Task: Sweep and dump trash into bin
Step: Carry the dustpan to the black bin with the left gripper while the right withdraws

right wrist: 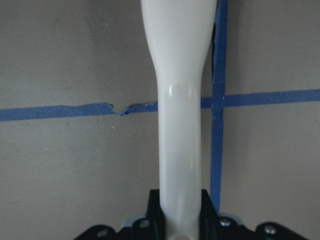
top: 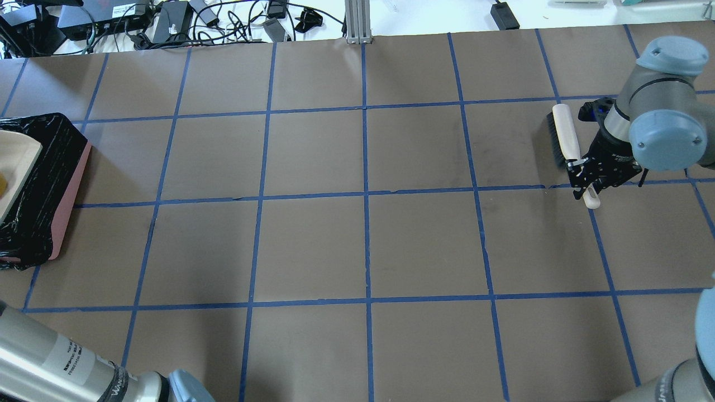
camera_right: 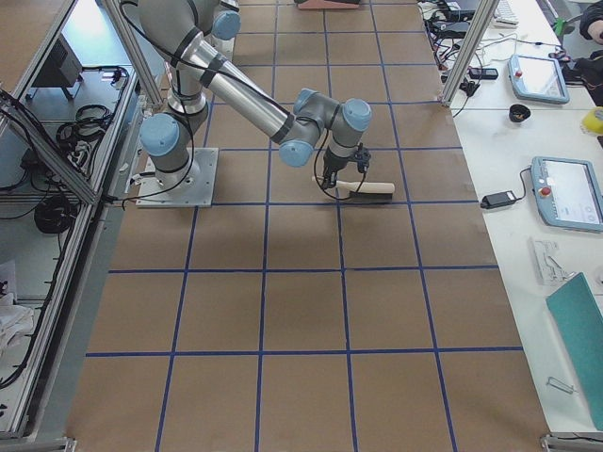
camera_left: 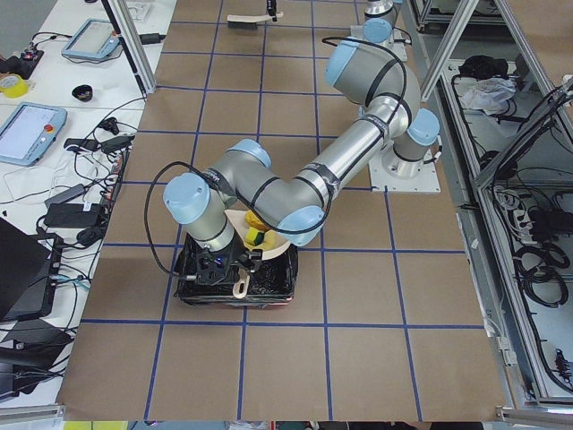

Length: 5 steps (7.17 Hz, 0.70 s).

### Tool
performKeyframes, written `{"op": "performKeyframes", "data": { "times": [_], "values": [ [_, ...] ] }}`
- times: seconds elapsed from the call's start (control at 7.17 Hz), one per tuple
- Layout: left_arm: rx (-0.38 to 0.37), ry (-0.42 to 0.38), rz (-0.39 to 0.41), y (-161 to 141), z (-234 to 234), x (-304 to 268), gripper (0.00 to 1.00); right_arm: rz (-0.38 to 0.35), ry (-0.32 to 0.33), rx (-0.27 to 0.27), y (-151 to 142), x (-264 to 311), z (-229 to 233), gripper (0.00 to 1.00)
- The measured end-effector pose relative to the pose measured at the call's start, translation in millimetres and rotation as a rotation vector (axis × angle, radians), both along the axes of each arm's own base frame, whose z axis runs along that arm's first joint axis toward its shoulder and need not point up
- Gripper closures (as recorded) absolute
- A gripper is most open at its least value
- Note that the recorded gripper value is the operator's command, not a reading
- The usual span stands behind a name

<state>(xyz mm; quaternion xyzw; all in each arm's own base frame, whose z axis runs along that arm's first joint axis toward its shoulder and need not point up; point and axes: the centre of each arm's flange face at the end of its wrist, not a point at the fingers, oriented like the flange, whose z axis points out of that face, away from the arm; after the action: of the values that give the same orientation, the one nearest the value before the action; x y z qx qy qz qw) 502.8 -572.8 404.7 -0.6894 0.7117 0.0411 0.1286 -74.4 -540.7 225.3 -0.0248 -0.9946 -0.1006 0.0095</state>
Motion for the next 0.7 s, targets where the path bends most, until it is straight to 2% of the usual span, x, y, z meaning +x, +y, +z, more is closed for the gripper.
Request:
{"op": "performKeyframes", "data": {
  "times": [0.56, 0.7],
  "values": [
    [-0.017, -0.034, 0.016, 9, -1, 44, 1.00, 0.028, -0.003, -0.007, -1, 0, 0, 0.90],
    [-0.027, -0.052, 0.019, 6, -2, 53, 1.00, 0.029, -0.004, -0.008, -1, 0, 0, 0.81]
  ]
}}
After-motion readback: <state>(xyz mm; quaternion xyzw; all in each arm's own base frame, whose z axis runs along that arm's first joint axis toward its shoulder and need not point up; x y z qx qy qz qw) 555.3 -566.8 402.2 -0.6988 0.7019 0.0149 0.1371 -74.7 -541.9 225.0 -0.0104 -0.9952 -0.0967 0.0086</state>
